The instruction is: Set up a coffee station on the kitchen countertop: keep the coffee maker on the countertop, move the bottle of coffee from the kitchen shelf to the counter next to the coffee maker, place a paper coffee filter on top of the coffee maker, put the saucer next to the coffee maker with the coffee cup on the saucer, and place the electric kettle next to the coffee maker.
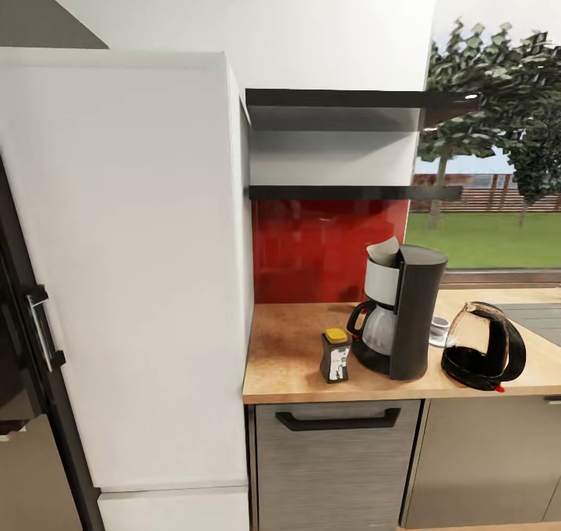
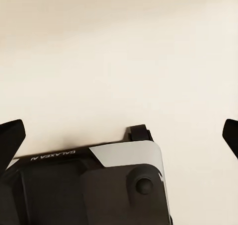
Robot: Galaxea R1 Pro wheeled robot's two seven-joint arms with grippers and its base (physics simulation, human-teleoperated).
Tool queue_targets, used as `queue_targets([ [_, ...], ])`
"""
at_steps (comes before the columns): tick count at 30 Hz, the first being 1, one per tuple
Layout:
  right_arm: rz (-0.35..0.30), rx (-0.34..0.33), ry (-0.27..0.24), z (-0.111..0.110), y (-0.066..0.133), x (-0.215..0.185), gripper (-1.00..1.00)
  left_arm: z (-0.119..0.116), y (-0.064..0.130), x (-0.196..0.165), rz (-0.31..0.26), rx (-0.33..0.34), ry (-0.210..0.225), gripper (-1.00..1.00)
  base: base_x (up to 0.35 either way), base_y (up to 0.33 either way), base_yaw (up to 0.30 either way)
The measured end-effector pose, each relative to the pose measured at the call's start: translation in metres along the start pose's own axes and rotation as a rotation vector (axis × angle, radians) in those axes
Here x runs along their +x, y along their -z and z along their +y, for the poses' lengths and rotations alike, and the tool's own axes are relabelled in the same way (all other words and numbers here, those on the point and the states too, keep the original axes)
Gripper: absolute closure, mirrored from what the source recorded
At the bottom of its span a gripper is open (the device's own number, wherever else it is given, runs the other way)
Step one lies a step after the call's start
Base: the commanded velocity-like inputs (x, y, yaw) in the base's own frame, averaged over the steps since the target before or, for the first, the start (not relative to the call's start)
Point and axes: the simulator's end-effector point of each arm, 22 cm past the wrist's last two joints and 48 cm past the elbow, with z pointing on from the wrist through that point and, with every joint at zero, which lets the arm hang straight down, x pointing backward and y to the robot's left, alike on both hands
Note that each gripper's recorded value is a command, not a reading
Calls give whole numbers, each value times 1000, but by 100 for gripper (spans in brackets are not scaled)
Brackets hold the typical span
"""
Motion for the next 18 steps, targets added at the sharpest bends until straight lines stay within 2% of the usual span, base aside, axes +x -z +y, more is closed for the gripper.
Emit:
queue_targets([
  [18,0,0,0,0,0,0,-100,0,0,0,0,0,0,-100,0,0,0],
])
